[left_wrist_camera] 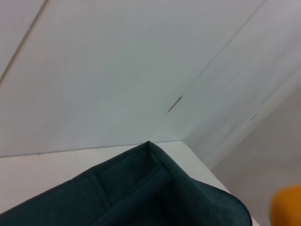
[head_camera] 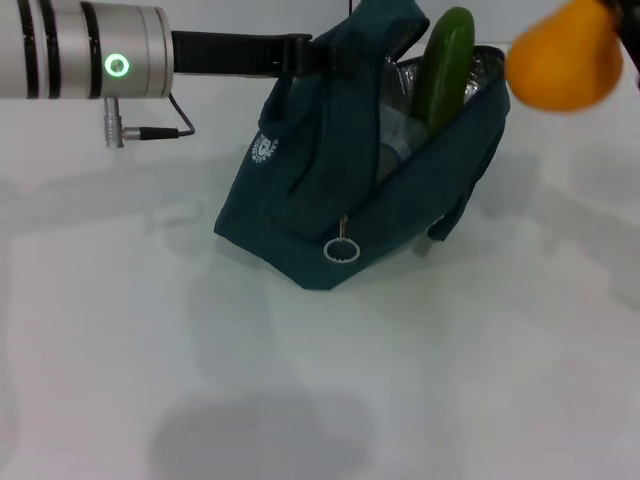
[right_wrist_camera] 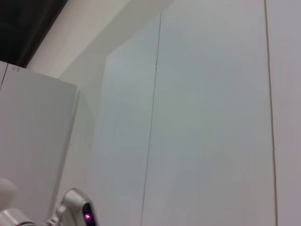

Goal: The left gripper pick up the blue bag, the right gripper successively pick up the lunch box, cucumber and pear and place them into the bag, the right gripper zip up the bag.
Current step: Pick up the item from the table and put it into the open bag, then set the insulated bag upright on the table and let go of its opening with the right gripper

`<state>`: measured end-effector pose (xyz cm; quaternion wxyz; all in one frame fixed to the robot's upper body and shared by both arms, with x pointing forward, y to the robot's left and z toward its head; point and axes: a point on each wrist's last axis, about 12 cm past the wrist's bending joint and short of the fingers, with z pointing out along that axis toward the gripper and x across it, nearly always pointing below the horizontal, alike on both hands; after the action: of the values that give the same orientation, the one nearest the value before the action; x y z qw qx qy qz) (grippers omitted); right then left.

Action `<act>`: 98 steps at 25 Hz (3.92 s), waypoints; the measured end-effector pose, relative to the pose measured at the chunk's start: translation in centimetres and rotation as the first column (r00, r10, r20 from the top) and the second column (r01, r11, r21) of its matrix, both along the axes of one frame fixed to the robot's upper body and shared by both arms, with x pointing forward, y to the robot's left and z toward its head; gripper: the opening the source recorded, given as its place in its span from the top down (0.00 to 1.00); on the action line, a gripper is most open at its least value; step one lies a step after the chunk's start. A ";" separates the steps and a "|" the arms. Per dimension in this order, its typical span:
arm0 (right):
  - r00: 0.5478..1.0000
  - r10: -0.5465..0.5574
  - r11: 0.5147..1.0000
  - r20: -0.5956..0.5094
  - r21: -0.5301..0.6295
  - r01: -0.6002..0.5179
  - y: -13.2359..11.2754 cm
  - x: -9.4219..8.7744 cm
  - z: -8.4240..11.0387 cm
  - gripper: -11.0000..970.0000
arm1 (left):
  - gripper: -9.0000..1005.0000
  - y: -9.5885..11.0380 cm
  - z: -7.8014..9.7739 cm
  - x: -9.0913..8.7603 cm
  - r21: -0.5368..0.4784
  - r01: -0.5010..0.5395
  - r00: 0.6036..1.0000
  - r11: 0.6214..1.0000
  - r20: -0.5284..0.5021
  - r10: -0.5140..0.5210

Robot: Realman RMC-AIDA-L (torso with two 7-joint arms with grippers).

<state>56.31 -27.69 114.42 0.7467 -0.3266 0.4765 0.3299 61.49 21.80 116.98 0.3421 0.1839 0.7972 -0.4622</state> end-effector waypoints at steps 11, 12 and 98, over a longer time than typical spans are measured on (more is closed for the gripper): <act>1.000 -0.027 0.986 0.010 -0.167 0.028 4.7 4.6 0.7 0.94 | 0.93 -0.2 0.1 -0.1 -0.009 0.013 1.000 1.000 -0.005 -0.013; 1.000 -0.027 0.982 0.003 -0.189 0.027 5.1 4.7 0.3 0.94 | 0.93 -0.2 0.1 -0.1 -0.010 0.013 1.000 1.000 -0.006 -0.013; 0.966 -0.037 0.981 -0.254 -0.193 -0.013 1.3 0.0 -3.2 0.49 | 0.93 0.2 0.2 0.0 -0.015 -0.006 1.000 1.000 -0.009 0.005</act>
<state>56.29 -26.43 111.21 0.6456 -0.3491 0.6008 0.3169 61.52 22.00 117.17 0.3412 0.1770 0.7957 -0.4681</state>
